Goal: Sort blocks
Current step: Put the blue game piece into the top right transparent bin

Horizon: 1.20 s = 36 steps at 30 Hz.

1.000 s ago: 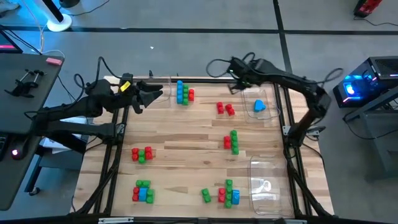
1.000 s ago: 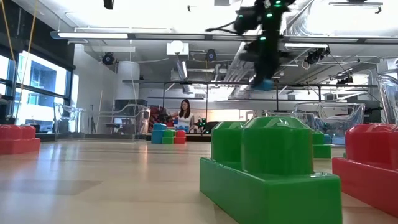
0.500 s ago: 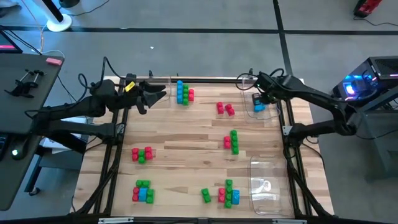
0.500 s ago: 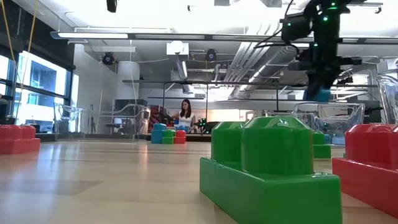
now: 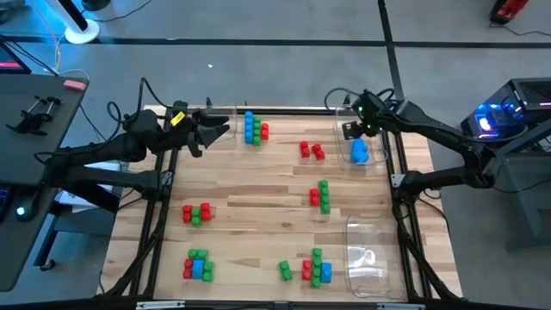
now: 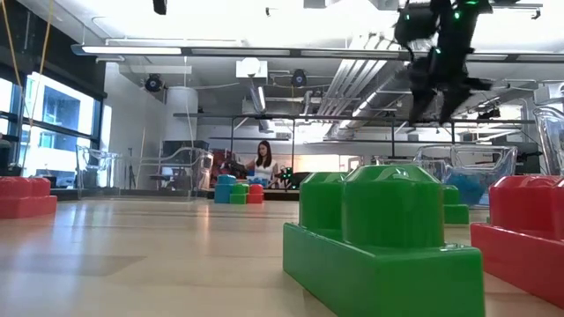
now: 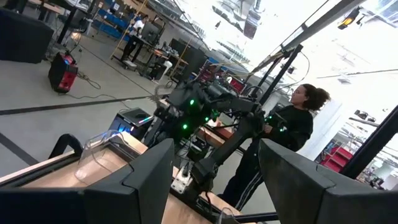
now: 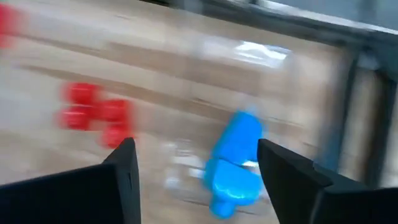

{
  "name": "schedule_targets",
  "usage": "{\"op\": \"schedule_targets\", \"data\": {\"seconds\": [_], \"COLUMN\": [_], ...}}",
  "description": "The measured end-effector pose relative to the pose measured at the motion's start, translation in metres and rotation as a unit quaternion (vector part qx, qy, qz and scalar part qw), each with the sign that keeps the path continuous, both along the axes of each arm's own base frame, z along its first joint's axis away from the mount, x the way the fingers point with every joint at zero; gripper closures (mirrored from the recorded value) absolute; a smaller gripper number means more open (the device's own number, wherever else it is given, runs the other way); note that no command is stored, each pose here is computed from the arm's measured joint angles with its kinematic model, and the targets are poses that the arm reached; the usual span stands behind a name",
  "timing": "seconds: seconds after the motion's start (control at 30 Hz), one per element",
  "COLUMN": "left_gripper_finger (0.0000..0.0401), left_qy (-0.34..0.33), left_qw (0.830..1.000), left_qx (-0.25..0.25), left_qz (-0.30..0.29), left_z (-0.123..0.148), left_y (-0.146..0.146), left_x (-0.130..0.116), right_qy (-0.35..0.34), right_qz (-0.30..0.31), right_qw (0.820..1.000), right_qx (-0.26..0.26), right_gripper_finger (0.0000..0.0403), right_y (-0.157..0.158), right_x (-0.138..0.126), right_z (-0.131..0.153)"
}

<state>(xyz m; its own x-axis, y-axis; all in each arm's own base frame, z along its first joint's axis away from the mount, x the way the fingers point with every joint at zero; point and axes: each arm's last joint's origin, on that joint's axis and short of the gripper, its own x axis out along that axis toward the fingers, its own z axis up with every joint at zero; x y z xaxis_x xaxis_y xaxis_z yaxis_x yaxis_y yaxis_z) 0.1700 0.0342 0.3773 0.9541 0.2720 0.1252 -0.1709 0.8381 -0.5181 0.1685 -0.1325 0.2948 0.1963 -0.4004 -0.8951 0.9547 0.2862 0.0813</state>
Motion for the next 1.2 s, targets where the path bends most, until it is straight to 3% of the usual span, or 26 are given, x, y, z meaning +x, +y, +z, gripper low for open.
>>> {"op": "schedule_targets", "data": {"seconds": [0.1,0.3,0.57,0.87,0.97,1.07,1.2], "left_gripper_finger": [0.0178,0.0178,0.0178,0.0178,0.0178,0.0183,0.0206], "left_qy": [0.003,0.010,0.018,0.025,0.034,0.118,0.301], "left_qw": [1.000,1.000,0.999,0.999,0.998,0.987,0.950], "left_qx": [0.009,0.012,0.027,0.040,0.022,-0.017,-0.016], "left_qz": [0.001,0.001,0.003,0.005,0.052,0.107,0.088], "left_z": [0.000,-0.002,-0.003,-0.004,-0.007,-0.016,-0.017], "left_y": [0.000,0.001,0.001,0.001,0.005,0.017,0.040], "left_x": [0.000,0.003,0.005,0.006,0.011,0.026,0.056], "right_qy": [-0.088,-0.218,-0.241,-0.262,-0.278,-0.298,-0.313], "right_qz": [0.045,0.134,0.197,0.250,0.262,0.270,0.275], "right_qw": [0.995,0.967,0.950,0.932,0.924,0.915,0.909], "right_qx": [0.008,-0.003,0.003,0.008,0.000,-0.011,-0.021], "right_gripper_finger": [0.0191,0.0191,0.0190,0.0190,0.0190,0.0190,0.0190], "right_y": [-0.002,0.006,0.028,0.049,0.053,0.056,0.057], "right_x": [0.012,0.042,0.073,0.086,0.090,0.094,0.096], "right_z": [0.012,0.025,0.020,0.022,0.025,0.029,0.032]}}
